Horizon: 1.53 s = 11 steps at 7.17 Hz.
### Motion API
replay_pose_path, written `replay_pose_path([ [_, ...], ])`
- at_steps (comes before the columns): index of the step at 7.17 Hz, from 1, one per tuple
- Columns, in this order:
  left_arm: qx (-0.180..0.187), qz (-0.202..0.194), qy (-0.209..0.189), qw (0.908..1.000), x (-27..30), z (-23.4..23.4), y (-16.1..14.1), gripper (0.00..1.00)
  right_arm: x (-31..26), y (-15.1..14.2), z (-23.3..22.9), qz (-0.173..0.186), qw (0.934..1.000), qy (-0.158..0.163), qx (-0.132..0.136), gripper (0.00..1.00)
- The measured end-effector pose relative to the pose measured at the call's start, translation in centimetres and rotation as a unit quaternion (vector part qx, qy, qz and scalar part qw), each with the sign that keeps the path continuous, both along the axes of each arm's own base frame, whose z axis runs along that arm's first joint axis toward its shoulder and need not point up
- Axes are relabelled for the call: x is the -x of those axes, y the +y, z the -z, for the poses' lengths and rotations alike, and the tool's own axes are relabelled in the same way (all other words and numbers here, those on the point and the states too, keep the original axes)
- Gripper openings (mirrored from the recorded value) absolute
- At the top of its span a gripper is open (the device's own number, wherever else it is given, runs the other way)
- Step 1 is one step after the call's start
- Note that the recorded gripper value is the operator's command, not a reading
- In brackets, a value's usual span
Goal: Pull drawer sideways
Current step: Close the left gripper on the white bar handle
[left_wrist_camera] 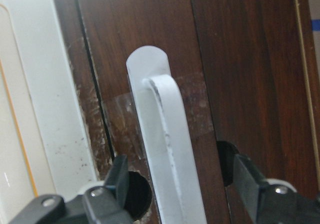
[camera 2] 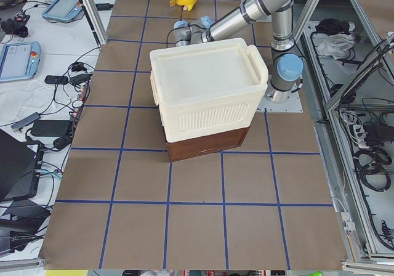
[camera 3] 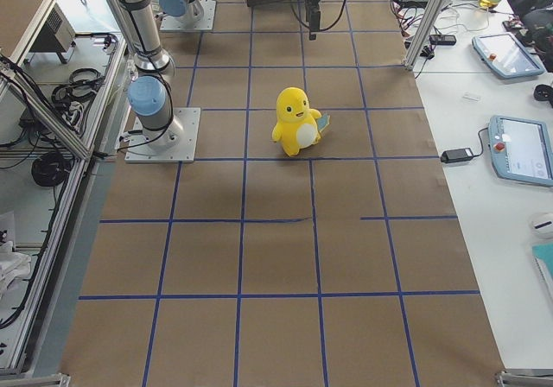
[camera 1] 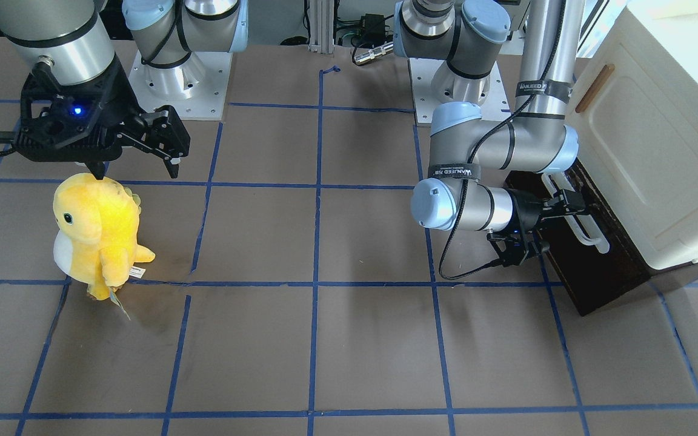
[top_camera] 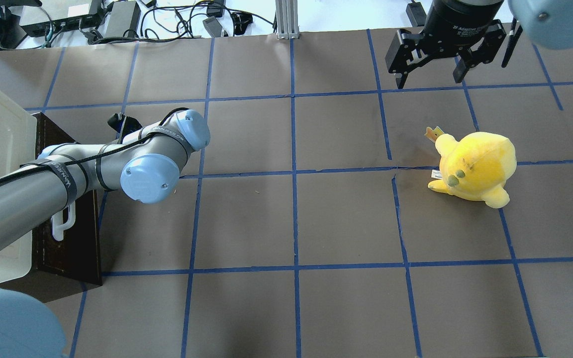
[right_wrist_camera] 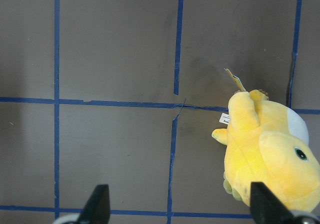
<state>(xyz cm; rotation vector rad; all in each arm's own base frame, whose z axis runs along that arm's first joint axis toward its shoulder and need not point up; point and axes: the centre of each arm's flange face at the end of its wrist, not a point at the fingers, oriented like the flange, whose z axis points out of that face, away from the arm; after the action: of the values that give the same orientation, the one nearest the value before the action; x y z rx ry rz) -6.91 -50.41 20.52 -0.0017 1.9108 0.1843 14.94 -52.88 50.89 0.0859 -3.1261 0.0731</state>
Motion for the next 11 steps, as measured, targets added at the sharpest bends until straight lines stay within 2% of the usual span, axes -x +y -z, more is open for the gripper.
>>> replay_pose_path([
  [11, -0.005, -0.001, 0.003, 1.0, -0.01, 0.09, 0.58, 0.48, 0.0, 0.0, 0.0, 0.0, 1.0, 0.0, 0.0, 1.0],
])
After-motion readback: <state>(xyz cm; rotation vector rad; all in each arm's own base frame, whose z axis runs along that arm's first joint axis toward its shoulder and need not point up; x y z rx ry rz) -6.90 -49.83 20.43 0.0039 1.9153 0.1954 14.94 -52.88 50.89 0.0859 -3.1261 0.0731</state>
